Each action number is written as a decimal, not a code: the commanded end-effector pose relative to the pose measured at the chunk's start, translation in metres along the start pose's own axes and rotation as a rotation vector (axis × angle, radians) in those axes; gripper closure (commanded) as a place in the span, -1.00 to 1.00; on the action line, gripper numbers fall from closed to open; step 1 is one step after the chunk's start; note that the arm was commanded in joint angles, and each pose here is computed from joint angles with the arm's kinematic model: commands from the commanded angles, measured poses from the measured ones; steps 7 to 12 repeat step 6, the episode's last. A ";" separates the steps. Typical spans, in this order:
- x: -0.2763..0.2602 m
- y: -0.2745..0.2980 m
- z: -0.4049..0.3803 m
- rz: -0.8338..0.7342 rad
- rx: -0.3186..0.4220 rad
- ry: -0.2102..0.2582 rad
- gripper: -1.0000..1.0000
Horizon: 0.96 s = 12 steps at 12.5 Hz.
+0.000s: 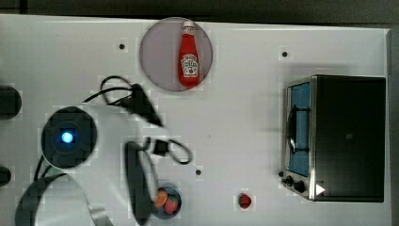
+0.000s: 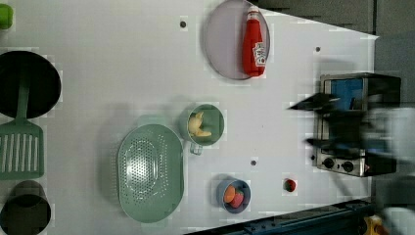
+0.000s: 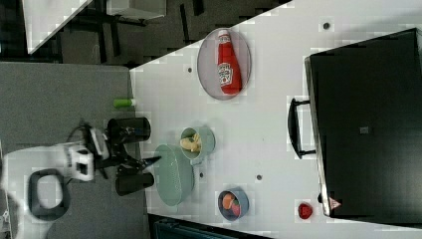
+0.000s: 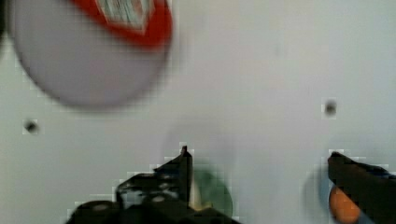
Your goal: Pick Banana and place it in mug.
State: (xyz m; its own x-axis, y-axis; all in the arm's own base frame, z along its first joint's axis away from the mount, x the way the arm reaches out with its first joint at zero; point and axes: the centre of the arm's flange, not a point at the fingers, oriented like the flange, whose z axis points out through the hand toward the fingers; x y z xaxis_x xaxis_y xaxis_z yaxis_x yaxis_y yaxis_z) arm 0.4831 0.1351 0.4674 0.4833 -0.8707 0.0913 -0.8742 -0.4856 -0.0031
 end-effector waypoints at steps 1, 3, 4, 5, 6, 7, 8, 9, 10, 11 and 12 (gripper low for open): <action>0.100 0.025 -0.052 -0.090 0.054 0.006 -1.00; 0.138 0.042 -0.078 -0.107 0.063 0.005 -1.00; 0.153 0.052 -0.087 -0.121 0.052 -0.005 -1.00; 0.162 0.059 -0.093 -0.141 0.037 -0.018 -1.00; 0.166 0.067 -0.097 -0.166 0.011 -0.039 -1.00; 0.166 0.067 -0.097 -0.166 0.011 -0.039 -1.00; 0.166 0.067 -0.097 -0.166 0.011 -0.039 -1.00; 0.166 0.067 -0.097 -0.166 0.011 -0.039 -1.00; 0.166 0.067 -0.097 -0.166 0.011 -0.039 -1.00; 0.166 0.067 -0.097 -0.166 0.011 -0.039 -1.00; 0.166 0.067 -0.097 -0.166 0.011 -0.039 -1.00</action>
